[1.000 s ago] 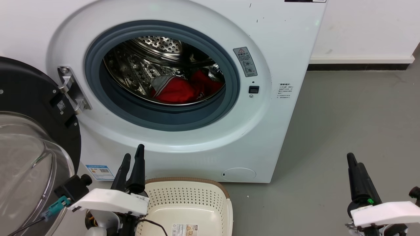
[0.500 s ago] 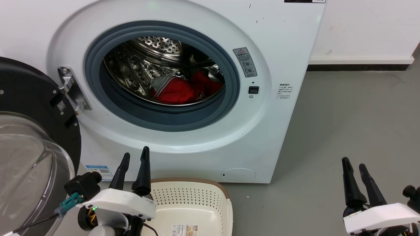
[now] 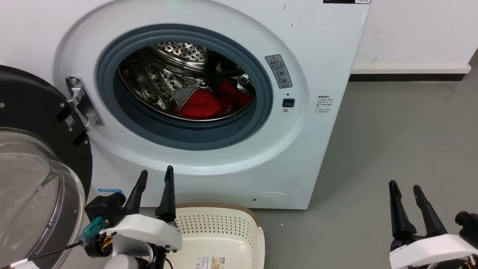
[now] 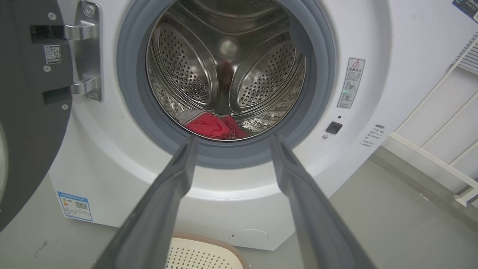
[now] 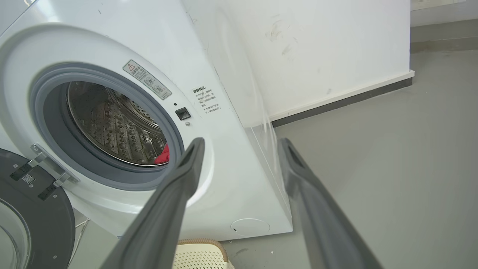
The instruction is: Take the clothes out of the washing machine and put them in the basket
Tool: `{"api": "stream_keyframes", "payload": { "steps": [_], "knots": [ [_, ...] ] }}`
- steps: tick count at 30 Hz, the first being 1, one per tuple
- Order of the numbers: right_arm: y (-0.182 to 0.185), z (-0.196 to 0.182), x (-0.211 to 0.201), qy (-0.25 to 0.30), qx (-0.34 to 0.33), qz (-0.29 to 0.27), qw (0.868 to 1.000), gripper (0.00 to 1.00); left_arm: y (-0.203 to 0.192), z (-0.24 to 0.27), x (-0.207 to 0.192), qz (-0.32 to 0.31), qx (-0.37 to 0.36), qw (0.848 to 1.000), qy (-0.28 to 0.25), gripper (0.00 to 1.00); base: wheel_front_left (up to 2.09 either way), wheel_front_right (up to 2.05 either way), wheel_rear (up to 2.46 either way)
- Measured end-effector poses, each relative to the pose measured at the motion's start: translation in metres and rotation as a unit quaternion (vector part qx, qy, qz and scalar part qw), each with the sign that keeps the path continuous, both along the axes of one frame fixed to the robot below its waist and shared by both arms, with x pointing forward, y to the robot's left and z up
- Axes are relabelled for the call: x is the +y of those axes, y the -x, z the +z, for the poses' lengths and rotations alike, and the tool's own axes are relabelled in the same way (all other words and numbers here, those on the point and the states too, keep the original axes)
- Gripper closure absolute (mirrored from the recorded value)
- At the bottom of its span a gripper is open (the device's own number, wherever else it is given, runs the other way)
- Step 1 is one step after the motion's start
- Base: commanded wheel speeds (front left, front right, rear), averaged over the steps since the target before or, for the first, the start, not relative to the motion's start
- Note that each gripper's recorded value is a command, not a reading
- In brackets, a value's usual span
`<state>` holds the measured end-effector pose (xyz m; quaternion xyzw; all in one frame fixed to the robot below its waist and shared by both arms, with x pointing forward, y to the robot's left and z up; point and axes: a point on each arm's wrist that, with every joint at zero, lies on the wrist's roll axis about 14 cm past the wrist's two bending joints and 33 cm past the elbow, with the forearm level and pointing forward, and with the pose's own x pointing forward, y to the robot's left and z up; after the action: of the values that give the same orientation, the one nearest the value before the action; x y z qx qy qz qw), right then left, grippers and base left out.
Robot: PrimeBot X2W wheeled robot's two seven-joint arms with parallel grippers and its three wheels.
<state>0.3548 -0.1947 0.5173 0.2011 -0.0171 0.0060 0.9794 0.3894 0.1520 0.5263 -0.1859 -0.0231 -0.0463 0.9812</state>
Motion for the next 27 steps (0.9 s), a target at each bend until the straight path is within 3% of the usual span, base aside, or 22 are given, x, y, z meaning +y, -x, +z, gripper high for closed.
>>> {"api": "stream_keyframes", "payload": {
  "steps": [27],
  "knots": [
    [0.004, 0.014, 0.007, 0.131, -0.022, 0.010, 0.991, 0.00, 0.001, 0.006, -0.001, 0.012, -0.035, 0.991, -0.128, 0.00, 0.00, 0.00, 0.00]
  ]
}}
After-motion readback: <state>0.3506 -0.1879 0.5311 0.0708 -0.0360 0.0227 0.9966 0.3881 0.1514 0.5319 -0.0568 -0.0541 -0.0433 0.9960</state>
